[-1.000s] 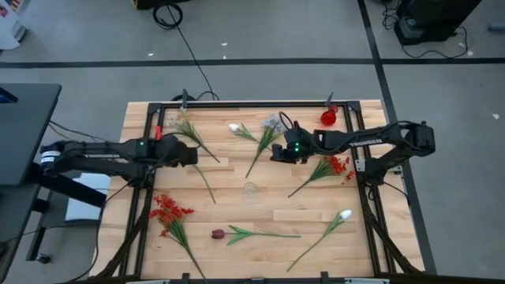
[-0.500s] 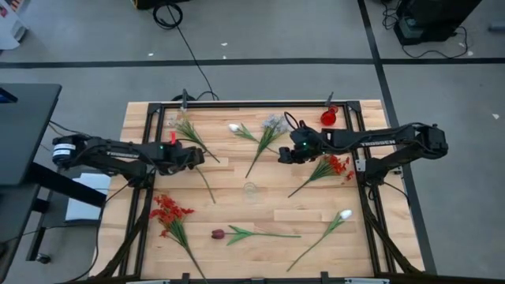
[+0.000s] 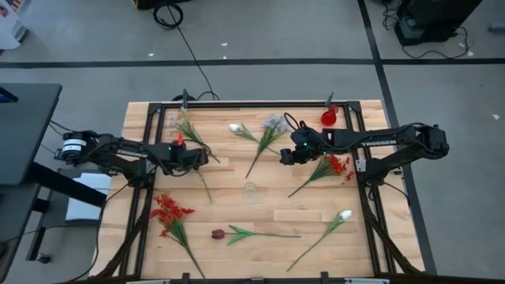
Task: Sort flowers into vase by color
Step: Put the top dark red tulip into the transparent vase
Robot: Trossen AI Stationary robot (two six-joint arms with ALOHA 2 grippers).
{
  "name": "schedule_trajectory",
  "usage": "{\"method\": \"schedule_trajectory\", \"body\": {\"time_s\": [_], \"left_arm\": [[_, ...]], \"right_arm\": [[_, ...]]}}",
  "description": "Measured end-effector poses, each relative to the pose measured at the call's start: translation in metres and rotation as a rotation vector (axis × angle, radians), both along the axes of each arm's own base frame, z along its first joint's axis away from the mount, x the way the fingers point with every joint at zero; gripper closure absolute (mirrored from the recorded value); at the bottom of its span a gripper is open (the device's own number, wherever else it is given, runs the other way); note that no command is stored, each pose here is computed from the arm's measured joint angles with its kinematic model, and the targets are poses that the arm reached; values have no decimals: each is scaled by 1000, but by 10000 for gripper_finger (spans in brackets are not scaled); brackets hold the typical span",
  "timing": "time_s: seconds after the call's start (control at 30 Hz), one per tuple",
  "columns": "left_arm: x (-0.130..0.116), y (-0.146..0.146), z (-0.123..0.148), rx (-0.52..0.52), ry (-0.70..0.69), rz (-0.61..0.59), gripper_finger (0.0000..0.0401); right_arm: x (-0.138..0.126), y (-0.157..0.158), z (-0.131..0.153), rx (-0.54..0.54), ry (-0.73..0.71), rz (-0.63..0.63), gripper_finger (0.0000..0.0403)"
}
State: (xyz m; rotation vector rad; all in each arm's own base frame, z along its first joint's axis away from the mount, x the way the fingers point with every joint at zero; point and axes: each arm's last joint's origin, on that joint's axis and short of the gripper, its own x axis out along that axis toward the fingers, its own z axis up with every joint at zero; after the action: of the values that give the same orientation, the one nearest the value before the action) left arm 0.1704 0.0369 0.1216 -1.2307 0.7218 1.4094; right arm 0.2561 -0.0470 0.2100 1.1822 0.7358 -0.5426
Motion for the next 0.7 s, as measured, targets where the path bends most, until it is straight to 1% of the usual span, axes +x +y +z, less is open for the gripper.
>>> {"method": "schedule_trajectory", "body": {"time_s": [0.1, 0.17, 0.3, 0.37, 0.47, 0.57, 0.63, 0.7], "left_arm": [[0, 0, -1, 15, 1, 4, 369], [0, 1, -1, 27, -2, 9, 388], [3, 2, 6, 33, -34, 13, 385], [7, 3, 15, 46, -67, -12, 385], [19, 5, 38, 114, -178, -86, 389], [24, 6, 56, 162, -225, -153, 391], [30, 7, 73, 204, -301, -187, 392], [33, 7, 89, 275, -357, -248, 392]], "right_arm": [[0, 0, 0, -13, -2, 14, 216], [0, 0, 0, -21, -3, 34, 216], [0, 1, 0, -19, -9, 75, 216], [0, 1, 0, -13, -11, 87, 216], [1, 2, 1, -1, -22, 106, 216], [2, 2, 2, 2, -46, 126, 216], [4, 3, 3, 9, -64, 135, 216], [5, 6, 4, 12, -79, 137, 216]]}}
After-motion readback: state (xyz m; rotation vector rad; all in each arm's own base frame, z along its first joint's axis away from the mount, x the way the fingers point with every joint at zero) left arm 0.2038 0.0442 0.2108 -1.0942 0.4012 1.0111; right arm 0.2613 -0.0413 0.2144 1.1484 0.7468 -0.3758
